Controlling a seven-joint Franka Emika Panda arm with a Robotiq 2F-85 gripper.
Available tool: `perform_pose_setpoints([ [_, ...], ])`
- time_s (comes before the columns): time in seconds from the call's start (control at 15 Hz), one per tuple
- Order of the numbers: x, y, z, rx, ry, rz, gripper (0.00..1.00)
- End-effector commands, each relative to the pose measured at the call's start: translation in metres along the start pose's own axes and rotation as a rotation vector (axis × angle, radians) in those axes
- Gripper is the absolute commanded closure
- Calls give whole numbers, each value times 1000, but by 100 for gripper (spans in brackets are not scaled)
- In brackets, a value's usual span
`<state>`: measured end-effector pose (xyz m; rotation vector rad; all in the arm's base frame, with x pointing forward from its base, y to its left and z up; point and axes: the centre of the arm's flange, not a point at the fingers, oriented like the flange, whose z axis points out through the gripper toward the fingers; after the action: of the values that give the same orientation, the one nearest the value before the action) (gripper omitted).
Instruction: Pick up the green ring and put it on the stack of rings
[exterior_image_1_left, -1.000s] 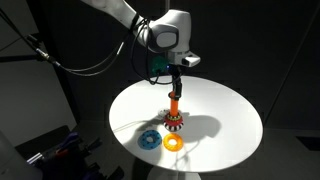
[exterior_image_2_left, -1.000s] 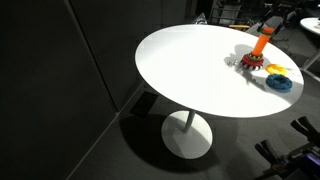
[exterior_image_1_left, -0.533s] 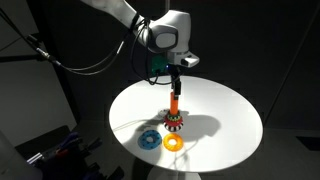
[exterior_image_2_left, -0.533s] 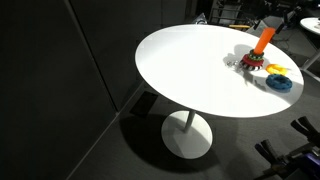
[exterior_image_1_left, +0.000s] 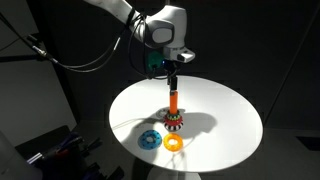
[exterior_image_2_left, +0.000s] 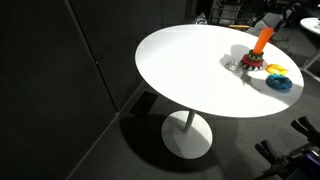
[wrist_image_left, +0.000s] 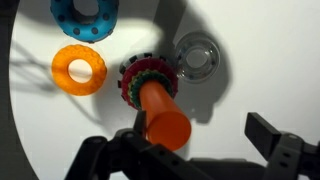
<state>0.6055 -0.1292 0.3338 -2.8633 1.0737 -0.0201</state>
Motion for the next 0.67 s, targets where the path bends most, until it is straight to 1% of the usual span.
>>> perform_pose_setpoints([
  [0.0,-25,-7,-12,-3,-26,-47,0],
  [0.4,-62,-29,-9,-16,-49,-131,0],
  [0.6,-78,-36,-5,-18,-58,-201,0],
])
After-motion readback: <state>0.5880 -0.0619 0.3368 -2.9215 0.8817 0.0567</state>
